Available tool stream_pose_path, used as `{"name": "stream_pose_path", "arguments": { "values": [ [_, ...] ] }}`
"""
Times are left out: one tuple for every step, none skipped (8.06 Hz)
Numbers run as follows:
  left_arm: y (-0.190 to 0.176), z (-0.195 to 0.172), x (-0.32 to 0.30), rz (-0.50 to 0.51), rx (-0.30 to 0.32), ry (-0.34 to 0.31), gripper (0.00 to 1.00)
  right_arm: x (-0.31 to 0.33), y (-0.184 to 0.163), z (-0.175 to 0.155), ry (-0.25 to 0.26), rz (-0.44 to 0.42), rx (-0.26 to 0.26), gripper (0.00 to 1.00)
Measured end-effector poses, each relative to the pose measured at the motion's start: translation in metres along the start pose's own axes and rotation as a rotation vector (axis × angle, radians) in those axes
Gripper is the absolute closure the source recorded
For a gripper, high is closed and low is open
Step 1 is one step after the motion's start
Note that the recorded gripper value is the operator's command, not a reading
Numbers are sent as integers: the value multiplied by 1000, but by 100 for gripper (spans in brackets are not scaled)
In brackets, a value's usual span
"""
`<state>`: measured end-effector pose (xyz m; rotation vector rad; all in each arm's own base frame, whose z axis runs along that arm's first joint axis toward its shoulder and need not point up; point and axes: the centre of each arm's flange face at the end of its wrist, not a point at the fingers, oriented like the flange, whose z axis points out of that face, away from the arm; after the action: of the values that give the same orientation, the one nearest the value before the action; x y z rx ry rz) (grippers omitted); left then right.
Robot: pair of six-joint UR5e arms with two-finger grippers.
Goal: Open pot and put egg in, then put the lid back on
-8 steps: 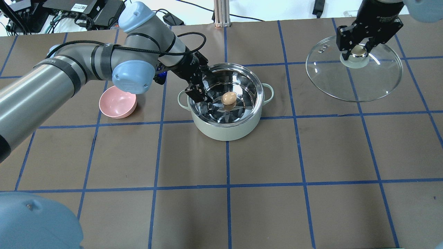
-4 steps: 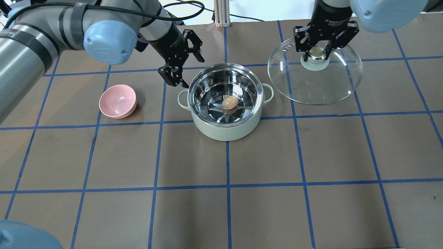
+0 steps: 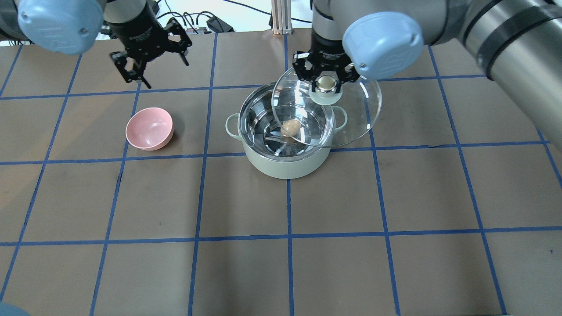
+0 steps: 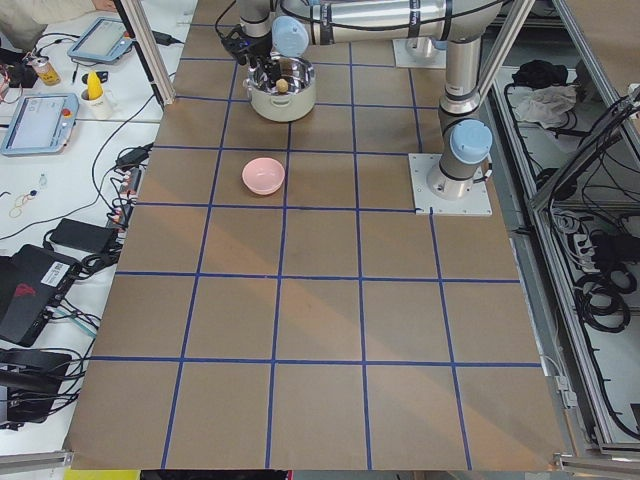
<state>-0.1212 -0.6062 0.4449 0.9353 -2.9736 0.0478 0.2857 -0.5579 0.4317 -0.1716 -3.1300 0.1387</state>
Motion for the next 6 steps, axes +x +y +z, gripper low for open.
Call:
{"name": "stream_pose_path", "arguments": {
  "values": [
    [-6,-8,-15,89,41,-76,0,-29,8,13,-14,23,3,94],
    [-5,-17,-25,157,62,-119,0,-51,14,27,-21,36,2,94],
    [1,-30,-35,185,60,-138,0,-63,16,38,-23,49,0,94],
    [9,-40,-41,199,57,-149,0,-70,17,48,-23,57,-5,94],
    [16,-47,-44,211,55,-147,0,-75,18,55,-22,63,-11,94],
    [20,-50,-44,247,51,-141,0,-78,18,60,-28,70,-18,94]
  ]
}}
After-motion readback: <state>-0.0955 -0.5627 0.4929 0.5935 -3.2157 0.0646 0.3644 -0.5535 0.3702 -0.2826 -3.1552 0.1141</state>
